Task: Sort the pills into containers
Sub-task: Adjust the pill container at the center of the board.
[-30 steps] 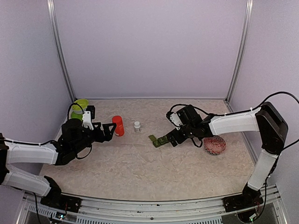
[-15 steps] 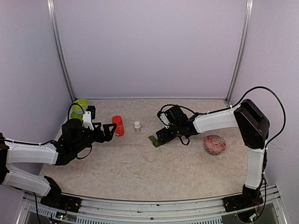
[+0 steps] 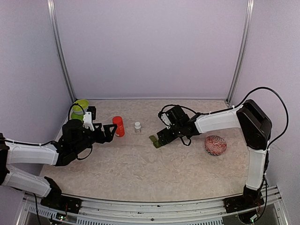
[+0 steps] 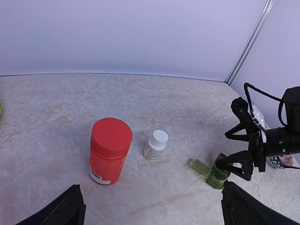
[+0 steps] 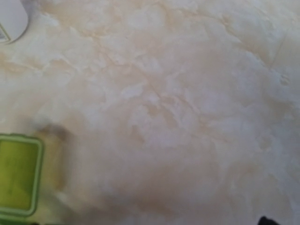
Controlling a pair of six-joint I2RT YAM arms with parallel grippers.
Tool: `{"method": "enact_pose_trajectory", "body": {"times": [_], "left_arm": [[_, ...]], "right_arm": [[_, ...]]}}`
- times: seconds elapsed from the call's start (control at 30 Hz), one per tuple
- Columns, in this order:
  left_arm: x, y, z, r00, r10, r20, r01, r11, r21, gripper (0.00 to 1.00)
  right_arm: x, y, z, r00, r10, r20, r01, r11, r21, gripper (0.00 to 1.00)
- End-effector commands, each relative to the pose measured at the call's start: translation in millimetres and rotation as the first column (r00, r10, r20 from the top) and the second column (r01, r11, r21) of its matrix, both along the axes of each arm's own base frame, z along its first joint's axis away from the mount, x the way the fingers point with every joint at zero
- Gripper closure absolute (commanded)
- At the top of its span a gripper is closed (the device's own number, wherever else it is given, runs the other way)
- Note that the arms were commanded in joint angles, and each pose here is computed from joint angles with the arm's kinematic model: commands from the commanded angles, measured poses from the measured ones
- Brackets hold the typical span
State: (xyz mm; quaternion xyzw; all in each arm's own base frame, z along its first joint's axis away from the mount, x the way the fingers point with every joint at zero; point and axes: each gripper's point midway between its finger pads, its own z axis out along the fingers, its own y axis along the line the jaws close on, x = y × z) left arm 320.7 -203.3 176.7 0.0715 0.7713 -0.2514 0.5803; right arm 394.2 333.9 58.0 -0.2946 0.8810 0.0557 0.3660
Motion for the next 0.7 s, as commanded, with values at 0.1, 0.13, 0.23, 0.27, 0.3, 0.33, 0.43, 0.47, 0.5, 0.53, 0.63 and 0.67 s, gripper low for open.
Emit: {"method": "enact_pose_trajectory", "body": {"times": [0.1,0.13,0.23,0.27,0.3,0.33,0.43,0.47,0.5,0.53,0.63,0.67], "left_arm": [[1,-4,2,1.000,-0.016,0.015,0.016,1.000,-0.004,0.01],[1,-4,1,1.000,-0.018,0.014,0.018,1.000,-0.004,0.01],[1,-5,1,1.000,-0.025,0.010,0.026,1.000,-0.006,0.01],[1,-6,0,1.000,-0.026,0.009,0.026,1.000,-0.006,0.01],[1,-6,0,1.000,-0.026,0.009,0.026,1.000,-0.006,0.01],[1,-6,1,1.000,-0.026,0.010,0.026,1.000,-0.007,0.01],[0,-5,0,1.000,-0.026,0.009,0.026,1.000,-0.006,0.01],[0,-5,1,1.000,-0.027,0.010,0.027,1.000,-0.006,0.01],[0,-5,0,1.000,-0.026,0.009,0.026,1.000,-0.005,0.01],[0,-5,1,1.000,-0.027,0.010,0.027,1.000,-0.005,0.01],[0,-5,0,1.000,-0.027,0.009,0.027,1.000,-0.007,0.01],[0,-6,1,1.000,-0.027,0.010,0.027,1.000,-0.007,0.01]], "right_arm": [[-18,0,34,0.999,0.041,0.007,-0.041,0.999,0.028,0.00],[-20,0,32,0.999,0.046,0.002,-0.046,0.999,0.023,0.00],[-24,-5,22,0.999,0.033,-0.019,-0.033,0.999,-0.015,0.00],[-24,-7,18,0.999,0.023,-0.025,-0.024,0.999,-0.033,0.00],[-27,-9,13,0.999,0.021,-0.034,-0.022,0.999,-0.048,0.00],[-29,-10,9,0.999,0.017,-0.041,-0.020,0.998,-0.062,0.00],[-39,-15,2,0.998,0.013,-0.058,-0.019,0.996,-0.087,0.00],[-43,-18,-1,0.998,0.011,-0.065,-0.017,0.996,-0.093,0.00],[-47,-21,-2,0.998,0.008,-0.069,-0.015,0.995,-0.094,0.00],[-49,-23,-2,0.997,0.005,-0.071,-0.012,0.996,-0.091,0.00],[-55,-32,-4,0.997,-0.012,-0.075,0.004,0.995,-0.097,0.00],[-56,-35,-6,0.997,-0.019,-0.077,0.011,0.994,-0.106,0.00]]}}
